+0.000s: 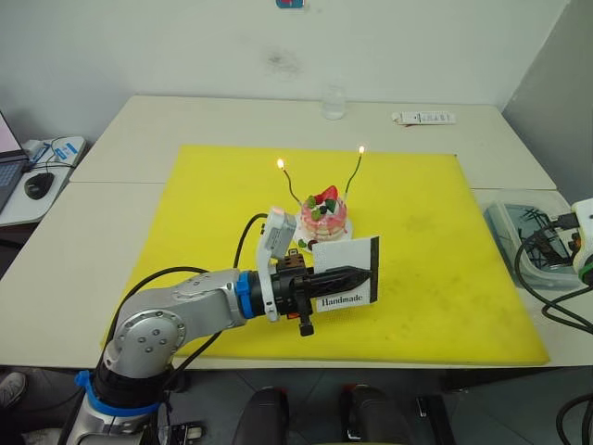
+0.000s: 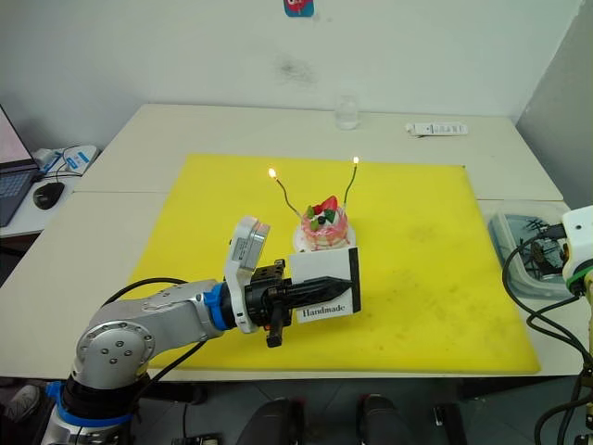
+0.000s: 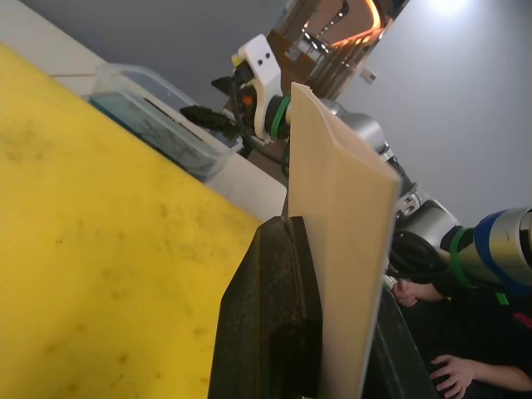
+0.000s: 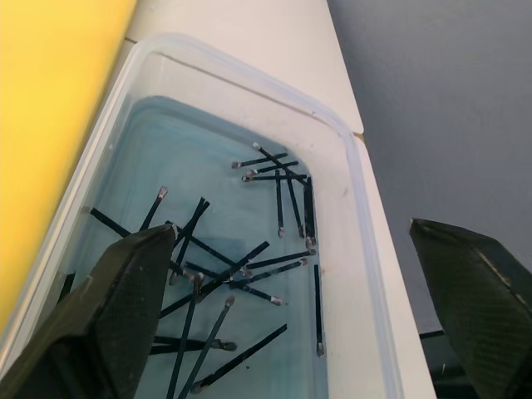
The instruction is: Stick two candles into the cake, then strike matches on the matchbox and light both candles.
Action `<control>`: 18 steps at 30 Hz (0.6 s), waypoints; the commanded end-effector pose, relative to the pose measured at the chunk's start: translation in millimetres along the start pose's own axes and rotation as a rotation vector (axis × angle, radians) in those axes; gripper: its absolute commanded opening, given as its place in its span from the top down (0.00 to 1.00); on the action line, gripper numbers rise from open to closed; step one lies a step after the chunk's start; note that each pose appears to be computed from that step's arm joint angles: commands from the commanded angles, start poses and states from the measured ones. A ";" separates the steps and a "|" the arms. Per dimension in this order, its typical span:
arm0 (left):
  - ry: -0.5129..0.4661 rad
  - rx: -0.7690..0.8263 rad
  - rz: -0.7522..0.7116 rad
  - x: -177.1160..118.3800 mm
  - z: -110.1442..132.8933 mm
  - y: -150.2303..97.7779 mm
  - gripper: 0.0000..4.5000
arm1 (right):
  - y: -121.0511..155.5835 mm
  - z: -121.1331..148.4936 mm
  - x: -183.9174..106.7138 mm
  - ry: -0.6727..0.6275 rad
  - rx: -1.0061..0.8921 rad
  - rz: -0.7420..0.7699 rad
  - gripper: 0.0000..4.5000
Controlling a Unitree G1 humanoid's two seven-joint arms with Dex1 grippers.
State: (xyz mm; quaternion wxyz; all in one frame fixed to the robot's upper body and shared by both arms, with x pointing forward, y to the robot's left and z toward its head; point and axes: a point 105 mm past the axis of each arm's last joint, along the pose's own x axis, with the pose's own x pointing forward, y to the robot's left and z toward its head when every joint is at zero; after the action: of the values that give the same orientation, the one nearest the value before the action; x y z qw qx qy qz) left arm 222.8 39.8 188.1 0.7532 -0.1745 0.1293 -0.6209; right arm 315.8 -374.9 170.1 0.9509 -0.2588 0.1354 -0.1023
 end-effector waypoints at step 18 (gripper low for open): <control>0.140 -0.579 0.337 3.2 -58.9 72.0 1.00 | 197.7 104.3 -135.0 -0.473 -0.216 1.364 0.01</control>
State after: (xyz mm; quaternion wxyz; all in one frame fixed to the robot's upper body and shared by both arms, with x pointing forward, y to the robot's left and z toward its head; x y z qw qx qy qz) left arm 262.9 45.7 101.8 0.7604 -0.3040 0.3722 -0.4369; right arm 250.9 -130.9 173.1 0.7908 -0.2187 0.0818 0.5658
